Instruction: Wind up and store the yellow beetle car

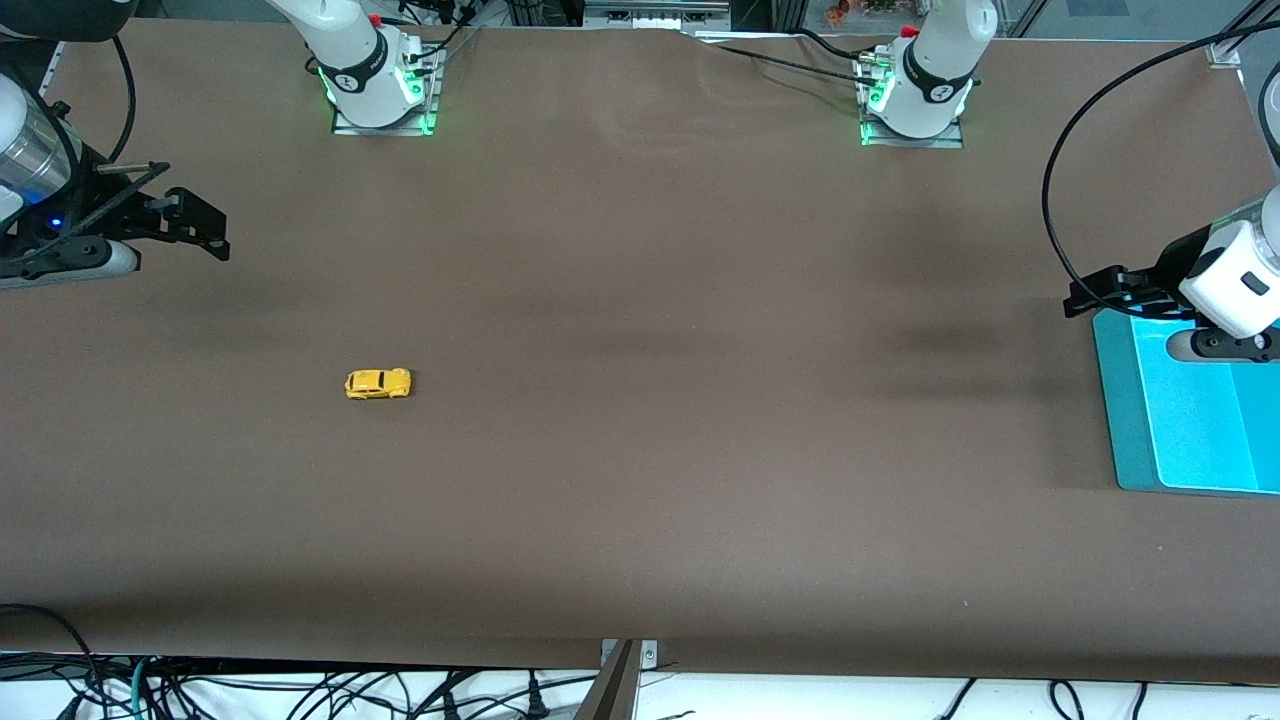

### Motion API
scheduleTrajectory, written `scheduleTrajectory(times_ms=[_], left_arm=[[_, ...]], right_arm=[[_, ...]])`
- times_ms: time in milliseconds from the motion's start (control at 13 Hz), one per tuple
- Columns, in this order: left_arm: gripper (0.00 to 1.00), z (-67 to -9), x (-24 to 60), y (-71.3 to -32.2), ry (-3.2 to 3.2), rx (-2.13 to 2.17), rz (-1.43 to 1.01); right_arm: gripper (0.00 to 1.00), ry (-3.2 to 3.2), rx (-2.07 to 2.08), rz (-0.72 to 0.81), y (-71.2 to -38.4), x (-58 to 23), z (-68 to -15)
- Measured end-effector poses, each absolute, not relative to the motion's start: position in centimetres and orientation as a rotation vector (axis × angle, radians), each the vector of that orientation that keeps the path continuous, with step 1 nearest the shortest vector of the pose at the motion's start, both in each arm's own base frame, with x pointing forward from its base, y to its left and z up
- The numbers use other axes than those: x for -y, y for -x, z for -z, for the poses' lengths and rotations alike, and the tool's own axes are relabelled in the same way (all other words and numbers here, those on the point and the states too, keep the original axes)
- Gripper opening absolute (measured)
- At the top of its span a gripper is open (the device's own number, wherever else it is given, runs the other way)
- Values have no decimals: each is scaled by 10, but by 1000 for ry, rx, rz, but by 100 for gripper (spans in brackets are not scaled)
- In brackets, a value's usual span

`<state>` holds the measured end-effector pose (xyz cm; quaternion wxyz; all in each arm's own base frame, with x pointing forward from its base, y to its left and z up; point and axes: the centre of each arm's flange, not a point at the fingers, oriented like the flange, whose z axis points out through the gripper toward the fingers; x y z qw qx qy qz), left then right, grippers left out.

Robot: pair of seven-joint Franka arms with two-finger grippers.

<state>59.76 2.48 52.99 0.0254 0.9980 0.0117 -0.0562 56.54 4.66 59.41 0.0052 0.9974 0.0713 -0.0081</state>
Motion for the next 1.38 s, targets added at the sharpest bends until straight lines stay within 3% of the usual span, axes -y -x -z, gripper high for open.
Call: scheduleTrajectory(times_ms=[1380], left_arm=[[100, -530, -25, -598, -3086, -36, 174]], right_arm=[[100, -3120, -226, 103, -560, -47, -587]])
